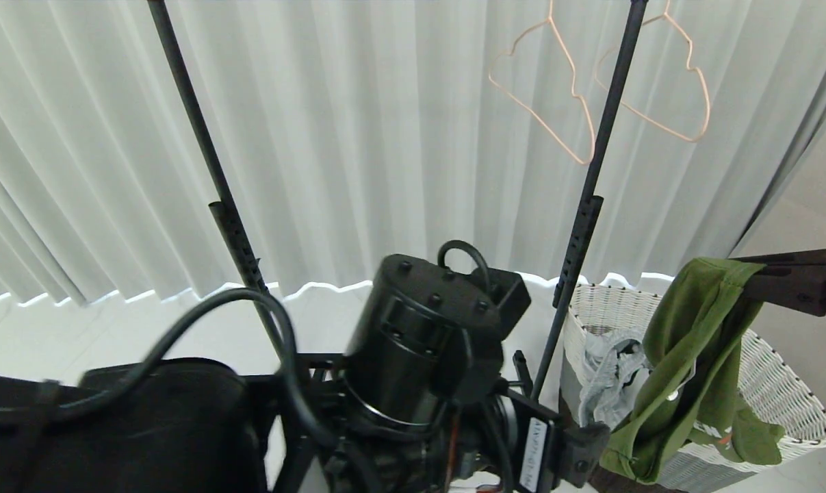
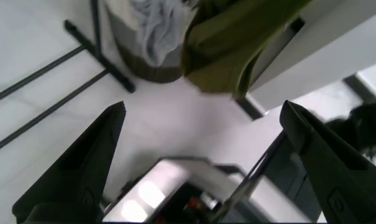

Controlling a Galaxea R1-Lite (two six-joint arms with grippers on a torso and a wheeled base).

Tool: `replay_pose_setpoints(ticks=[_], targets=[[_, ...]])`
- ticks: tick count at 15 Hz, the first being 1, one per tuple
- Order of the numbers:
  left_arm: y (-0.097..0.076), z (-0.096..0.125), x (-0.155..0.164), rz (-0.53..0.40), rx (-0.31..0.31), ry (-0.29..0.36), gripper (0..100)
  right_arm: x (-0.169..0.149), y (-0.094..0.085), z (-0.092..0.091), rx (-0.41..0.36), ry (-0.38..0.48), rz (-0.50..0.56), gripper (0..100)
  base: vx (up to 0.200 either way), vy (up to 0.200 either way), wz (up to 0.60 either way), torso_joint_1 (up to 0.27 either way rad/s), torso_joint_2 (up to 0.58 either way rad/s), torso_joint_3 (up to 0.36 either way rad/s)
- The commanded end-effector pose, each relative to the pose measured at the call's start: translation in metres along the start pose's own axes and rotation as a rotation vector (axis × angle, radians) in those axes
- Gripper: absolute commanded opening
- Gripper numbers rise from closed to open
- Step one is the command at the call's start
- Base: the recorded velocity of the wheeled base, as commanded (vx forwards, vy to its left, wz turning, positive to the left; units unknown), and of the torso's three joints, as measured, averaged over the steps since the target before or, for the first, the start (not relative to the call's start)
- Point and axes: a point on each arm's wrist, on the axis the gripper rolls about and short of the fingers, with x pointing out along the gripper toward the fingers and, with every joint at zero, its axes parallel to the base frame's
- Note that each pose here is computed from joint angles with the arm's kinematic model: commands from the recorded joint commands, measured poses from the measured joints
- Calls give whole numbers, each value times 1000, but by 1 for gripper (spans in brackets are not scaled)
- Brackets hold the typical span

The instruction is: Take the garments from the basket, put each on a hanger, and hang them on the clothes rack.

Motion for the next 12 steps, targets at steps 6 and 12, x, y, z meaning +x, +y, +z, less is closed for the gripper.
replay_pose_setpoints(ticks=[6, 12], targets=[[-13, -18, 80, -52, 1, -20, 100, -2, 4, 1, -7, -12, 23, 0, 0, 0, 0, 0, 0, 0], [-4, -20, 117, -26, -2, -22, 100, -2, 5, 1, -3, -11, 26, 0, 0, 0, 0, 0, 0, 0]])
